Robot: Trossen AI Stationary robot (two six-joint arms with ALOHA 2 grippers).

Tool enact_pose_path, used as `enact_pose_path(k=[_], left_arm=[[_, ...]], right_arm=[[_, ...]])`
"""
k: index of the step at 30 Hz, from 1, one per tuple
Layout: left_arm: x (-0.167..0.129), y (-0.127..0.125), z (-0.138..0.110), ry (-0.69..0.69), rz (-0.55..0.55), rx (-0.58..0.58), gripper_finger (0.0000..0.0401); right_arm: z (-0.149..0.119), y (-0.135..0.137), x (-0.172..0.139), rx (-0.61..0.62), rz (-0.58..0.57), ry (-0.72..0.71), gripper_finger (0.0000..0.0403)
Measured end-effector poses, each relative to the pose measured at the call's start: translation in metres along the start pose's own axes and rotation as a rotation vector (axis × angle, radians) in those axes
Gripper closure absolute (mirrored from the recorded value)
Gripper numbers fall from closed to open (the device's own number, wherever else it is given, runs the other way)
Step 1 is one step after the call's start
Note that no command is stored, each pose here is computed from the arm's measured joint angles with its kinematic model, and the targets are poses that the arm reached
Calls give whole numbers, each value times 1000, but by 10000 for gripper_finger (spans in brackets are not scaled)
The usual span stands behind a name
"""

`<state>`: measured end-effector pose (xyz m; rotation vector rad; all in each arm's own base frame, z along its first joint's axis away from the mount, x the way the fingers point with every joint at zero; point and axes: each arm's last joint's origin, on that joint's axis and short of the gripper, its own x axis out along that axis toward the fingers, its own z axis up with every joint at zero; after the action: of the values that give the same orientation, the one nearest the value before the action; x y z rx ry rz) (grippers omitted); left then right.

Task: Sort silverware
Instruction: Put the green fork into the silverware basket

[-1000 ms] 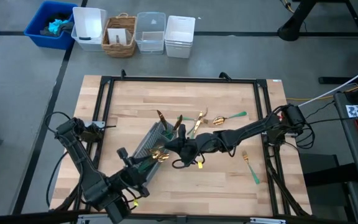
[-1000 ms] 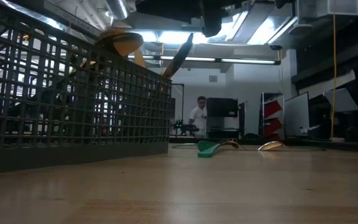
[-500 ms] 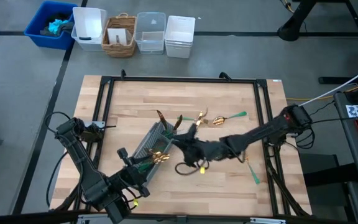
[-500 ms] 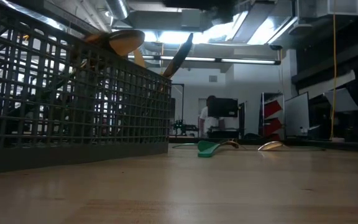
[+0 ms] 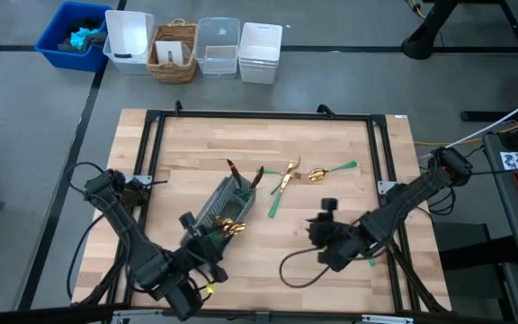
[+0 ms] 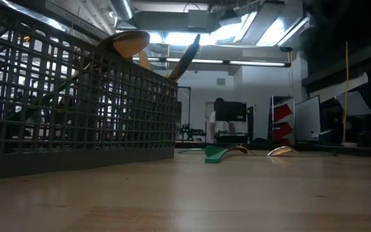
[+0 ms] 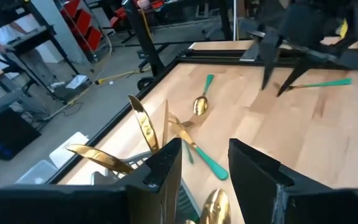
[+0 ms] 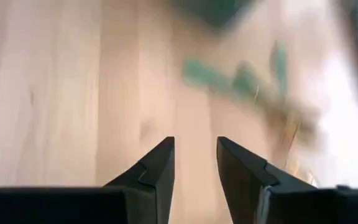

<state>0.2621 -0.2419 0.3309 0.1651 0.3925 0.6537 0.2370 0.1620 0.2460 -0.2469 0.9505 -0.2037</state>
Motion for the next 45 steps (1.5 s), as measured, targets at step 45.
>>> enact_pose_path(k=[45], left_arm=[[45,-8,-17,135,14,62,278]], right_arm=[[-99,-77,52,-255,426,675,281]])
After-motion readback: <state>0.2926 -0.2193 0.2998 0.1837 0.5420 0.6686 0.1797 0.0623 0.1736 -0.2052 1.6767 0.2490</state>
